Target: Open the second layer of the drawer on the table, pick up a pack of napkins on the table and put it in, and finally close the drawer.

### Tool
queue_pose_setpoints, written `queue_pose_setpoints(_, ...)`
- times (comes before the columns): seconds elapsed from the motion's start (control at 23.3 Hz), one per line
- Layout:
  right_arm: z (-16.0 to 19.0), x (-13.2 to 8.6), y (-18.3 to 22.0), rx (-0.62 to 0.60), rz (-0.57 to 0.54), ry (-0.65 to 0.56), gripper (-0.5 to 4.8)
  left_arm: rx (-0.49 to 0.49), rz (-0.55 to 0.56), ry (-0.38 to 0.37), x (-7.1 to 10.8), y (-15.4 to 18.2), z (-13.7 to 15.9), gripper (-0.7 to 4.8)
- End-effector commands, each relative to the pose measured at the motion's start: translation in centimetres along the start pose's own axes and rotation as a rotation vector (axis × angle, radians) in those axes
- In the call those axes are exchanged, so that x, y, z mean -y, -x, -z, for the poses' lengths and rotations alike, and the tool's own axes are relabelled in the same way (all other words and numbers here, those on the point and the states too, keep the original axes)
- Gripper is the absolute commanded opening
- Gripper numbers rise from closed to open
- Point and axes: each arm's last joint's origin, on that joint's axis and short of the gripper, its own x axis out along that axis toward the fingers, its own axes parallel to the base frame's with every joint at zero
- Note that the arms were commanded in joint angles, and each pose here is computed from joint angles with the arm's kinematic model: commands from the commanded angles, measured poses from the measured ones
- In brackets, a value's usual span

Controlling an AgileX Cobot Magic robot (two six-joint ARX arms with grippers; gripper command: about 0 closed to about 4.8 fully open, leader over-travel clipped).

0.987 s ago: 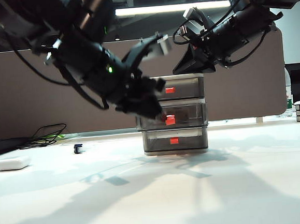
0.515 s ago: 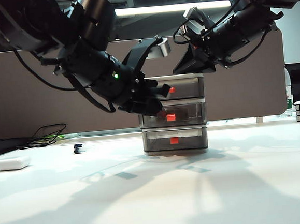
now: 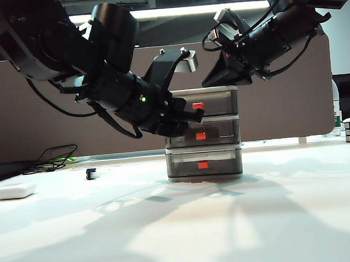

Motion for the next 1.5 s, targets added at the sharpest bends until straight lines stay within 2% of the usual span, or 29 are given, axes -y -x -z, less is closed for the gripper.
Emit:
queue_pose_setpoints(0.04,2.0,0.3,-0.4,-0.121,0.013,-0.075,-0.05,0.006,-0.012,-0.022,0.1,-0.4,0.4,-0.05)
queue_pose_setpoints(0.21,1.8,0.2,-0.2,-0.118,0.001,-0.009,-0.05,-0.003,-0.068,-0.09,-0.3,-0.4,0.4,-0.05)
queue_pose_setpoints(0.47,-1.3,-1.8,3.0,-0.014,0.012,0.117,-0.05,0.027,-0.064,-0.078,-1.4,3.4,-2.8,-0.05)
queue_pose_setpoints(0.56,-3.0,-3.0,5.8,0.06,0.032,0.155,-0.05,0.068,-0.079,-0.077,-1.6,6.8,-3.8,-0.05)
queue_pose_setpoints(0.64,-3.9,-4.4,8.8,0.124,0.057,0.189,-0.05,0.077,-0.112,-0.044,-1.6,10.4,-4.1,-0.05)
queue_pose_setpoints(0.86,-3.0,-7.1,13.1,0.19,0.095,0.226,-0.05,0.068,-0.159,0.009,-1.0,16.3,-3.1,-0.05)
queue_pose_setpoints(0.94,-1.7,-8.2,14.8,0.211,0.114,0.235,-0.05,0.063,-0.176,0.033,-0.7,18.8,-2.3,-0.05)
queue_pose_setpoints(0.99,0.0,-9.2,16.5,0.235,0.133,0.23,-0.05,0.071,-0.176,0.074,-0.3,21.3,-1.1,-0.05)
queue_pose_setpoints(1.12,3.8,-10.5,18.8,0.268,0.206,0.221,-0.05,0.128,-0.222,0.178,0.4,25.0,1.3,-0.05)
queue_pose_setpoints(1.16,6.1,-10.9,19.6,0.276,0.223,0.22,-0.05,0.165,-0.256,0.214,0.8,26.5,2.7,-0.05)
queue_pose_setpoints(1.2,8.0,-11.2,20.1,0.278,0.234,0.214,-0.05,0.19,-0.269,0.254,1.2,27.3,4.0,-0.05)
queue_pose_setpoints(1.33,12.1,-11.5,20.8,0.291,0.264,0.155,-0.05,0.215,-0.298,0.293,1.7,29.0,6.0,-0.05)
queue_pose_setpoints(1.42,14.6,-11.5,21.1,0.308,0.285,0.152,-0.05,0.267,-0.319,0.352,2.0,29.9,7.0,-0.05)
queue_pose_setpoints(1.5,16.6,-11.5,21.2,0.339,0.286,0.154,-0.05,0.258,-0.347,0.375,2.0,29.8,7.6,-0.05)
